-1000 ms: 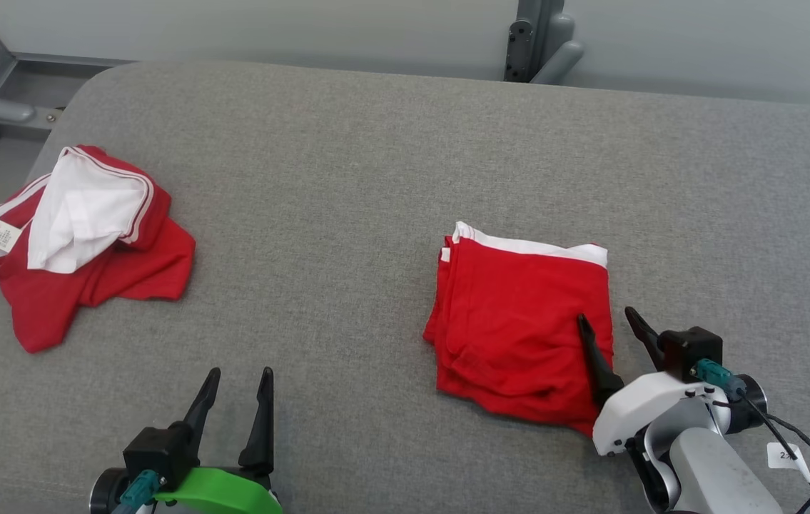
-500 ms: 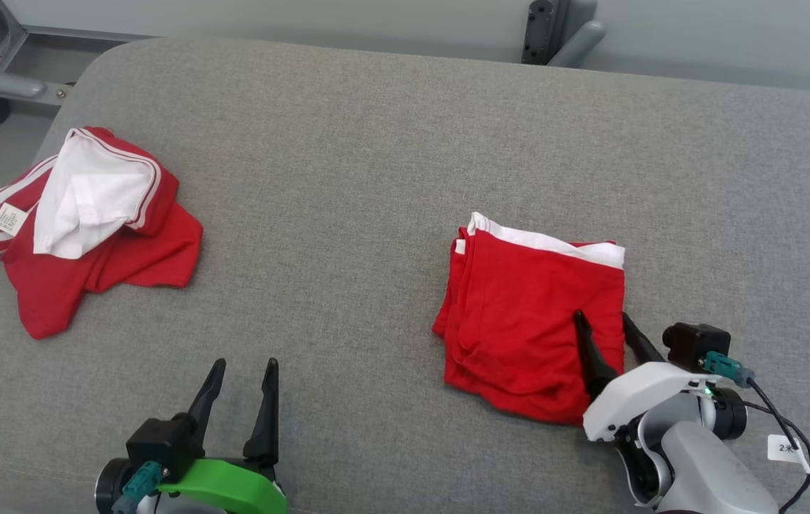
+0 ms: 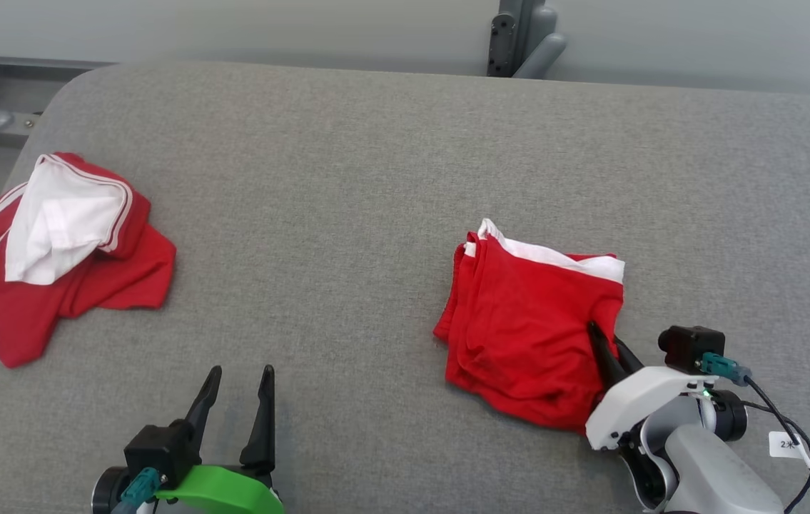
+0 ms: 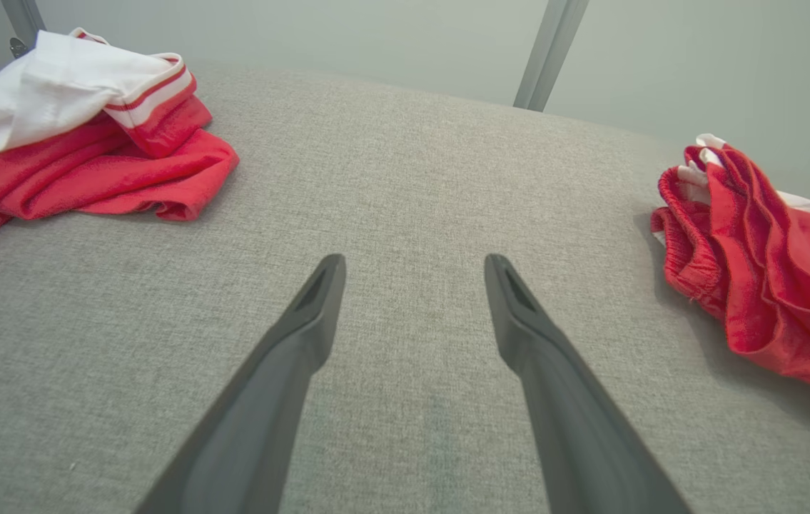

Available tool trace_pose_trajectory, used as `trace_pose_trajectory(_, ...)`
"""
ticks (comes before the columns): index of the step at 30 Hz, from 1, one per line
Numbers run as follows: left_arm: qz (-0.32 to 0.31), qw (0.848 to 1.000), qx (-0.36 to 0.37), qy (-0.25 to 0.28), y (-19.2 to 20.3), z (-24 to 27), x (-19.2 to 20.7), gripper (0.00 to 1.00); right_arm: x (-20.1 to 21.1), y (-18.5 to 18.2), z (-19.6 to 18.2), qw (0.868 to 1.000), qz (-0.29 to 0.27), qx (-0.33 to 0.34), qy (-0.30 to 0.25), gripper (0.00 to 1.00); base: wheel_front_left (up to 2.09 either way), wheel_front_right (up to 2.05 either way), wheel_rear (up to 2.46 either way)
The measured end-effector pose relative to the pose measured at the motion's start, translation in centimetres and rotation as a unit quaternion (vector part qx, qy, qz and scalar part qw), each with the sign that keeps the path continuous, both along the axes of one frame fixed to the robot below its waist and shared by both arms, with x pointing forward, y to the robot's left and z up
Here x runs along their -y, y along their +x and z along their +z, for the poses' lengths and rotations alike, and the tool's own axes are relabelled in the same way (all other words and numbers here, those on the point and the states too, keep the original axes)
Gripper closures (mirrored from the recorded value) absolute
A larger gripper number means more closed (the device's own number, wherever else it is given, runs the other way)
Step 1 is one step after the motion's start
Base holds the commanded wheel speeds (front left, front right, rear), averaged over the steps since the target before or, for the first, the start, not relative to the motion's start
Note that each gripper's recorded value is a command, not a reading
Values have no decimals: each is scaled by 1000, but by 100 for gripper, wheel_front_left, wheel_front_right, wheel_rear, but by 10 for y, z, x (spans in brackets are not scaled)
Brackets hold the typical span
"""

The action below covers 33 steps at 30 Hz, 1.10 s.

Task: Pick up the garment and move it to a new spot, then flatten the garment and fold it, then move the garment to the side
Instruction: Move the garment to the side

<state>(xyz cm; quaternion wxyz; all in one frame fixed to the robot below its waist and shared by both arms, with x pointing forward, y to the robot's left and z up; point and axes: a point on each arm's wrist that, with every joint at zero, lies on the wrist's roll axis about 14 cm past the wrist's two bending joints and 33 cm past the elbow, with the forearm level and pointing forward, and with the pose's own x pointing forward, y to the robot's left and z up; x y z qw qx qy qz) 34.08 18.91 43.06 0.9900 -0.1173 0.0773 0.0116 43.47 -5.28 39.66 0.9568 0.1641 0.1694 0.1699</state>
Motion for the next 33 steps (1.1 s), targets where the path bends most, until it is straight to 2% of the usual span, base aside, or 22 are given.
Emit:
trace_pose_trajectory(8,-38,999,6,-2,4,2,23,0,44,-13,-4,998,-23,-5,-50,100,0,0,0)
trace_pose_trajectory(12,-66,998,12,-5,8,5,41,0,82,-11,8,996,-58,10,-69,100,0,0,0)
trace_pose_trajectory(20,-130,991,27,-13,23,13,82,0,136,-36,16,989,-124,13,-79,100,0,0,0)
trace_pose_trajectory(22,-163,986,32,-16,30,16,104,0,156,-48,17,985,-154,11,-78,100,0,0,0)
trace_pose_trajectory(33,-282,958,51,-23,53,26,189,0,208,-87,24,968,-237,15,-79,100,0,0,0)
